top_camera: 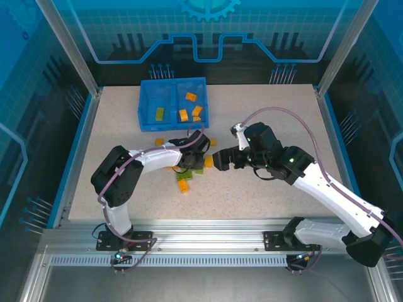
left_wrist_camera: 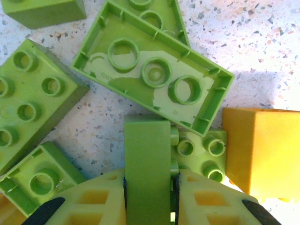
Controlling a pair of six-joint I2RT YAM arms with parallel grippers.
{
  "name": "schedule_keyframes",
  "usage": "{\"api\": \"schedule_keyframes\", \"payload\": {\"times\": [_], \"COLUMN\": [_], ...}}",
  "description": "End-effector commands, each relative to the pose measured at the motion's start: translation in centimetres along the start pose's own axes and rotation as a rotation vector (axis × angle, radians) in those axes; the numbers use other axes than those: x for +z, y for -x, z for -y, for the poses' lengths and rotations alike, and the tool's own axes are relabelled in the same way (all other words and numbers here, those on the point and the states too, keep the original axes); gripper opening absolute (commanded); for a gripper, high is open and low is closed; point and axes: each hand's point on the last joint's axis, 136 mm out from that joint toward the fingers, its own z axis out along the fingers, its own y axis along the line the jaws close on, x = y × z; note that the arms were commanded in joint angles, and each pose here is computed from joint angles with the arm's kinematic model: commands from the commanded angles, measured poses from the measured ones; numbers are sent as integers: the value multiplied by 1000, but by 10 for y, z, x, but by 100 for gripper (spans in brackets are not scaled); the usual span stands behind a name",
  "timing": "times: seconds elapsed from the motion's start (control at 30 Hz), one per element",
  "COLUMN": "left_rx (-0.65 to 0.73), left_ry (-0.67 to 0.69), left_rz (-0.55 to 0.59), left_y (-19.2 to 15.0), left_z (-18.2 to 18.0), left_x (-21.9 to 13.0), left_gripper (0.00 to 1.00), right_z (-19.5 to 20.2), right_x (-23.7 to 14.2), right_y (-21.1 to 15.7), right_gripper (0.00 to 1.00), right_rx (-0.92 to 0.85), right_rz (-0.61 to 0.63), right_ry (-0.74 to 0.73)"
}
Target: Sort the legos into containers by color
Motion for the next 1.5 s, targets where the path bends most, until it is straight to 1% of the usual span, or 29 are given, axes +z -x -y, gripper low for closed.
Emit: {"api": "schedule_keyframes", "payload": {"times": [0.0, 0.13, 0.27, 0.4, 0.53, 0.67, 0.77, 0.83, 0.93, 1.03, 1.13, 1.2, 1.27, 1.3, 1.33, 1.4, 1.47], "left_rx": [3, -12, -22, -36, -88, -167, -231, -280, -312, -360, -406, -412, -407, -408, -411, -414, -410], "left_ry": [2, -38, -82, -83, -52, 19, 80, 108, 131, 112, 99, 78, 86, 93, 94, 89, 56], "left_rz": [16, 82, 165, 243, 351, 445, 474, 455, 429, 399, 377, 356, 352, 352, 354, 359, 372], "left_y": [1, 14, 31, 47, 82, 132, 168, 190, 220, 241, 255, 260, 264, 265, 266, 267, 268], "left_z": [-4, -1, 1, -8, -39, -91, -129, -152, -172, -185, -199, -202, -206, -209, -210, -212, -206], "left_x": [-12, -43, -80, -112, -140, -154, -146, -126, -96, -66, -38, -24, -17, -16, -16, -23, -35], "left_gripper": [23, 21, 20, 21, 20, 19, 19, 18, 18, 18, 19, 23, 28, 32, 37, 43, 47], "right_z": [2, 3, 5, 7, 8, 9, 8, 8, 8, 10, 11, 11, 13, 13, 13, 14, 13], "right_x": [-3, -3, -3, -5, -7, -9, -9, -10, -15, -21, -28, -33, -37, -38, -40, -41, -41], "right_y": [-11, -14, -13, -10, -7, -5, -5, -5, -4, -4, -5, -5, -5, -6, -5, -5, -4], "right_gripper": [100, 100, 100, 100, 100, 100, 100, 100, 100, 100, 100, 100, 100, 100, 100, 100, 100], "right_rx": [37, 55, 67, 74, 76, 80, 86, 91, 89, 88, 88, 88, 90, 92, 93, 95, 96], "right_rz": [-36, -48, -42, -25, -6, 4, 6, 8, 16, 28, 34, 40, 48, 50, 56, 63, 69], "right_ry": [22, 29, 29, 26, 21, 18, 22, 25, 24, 15, 7, 7, 0, -1, -1, -1, 2]}}
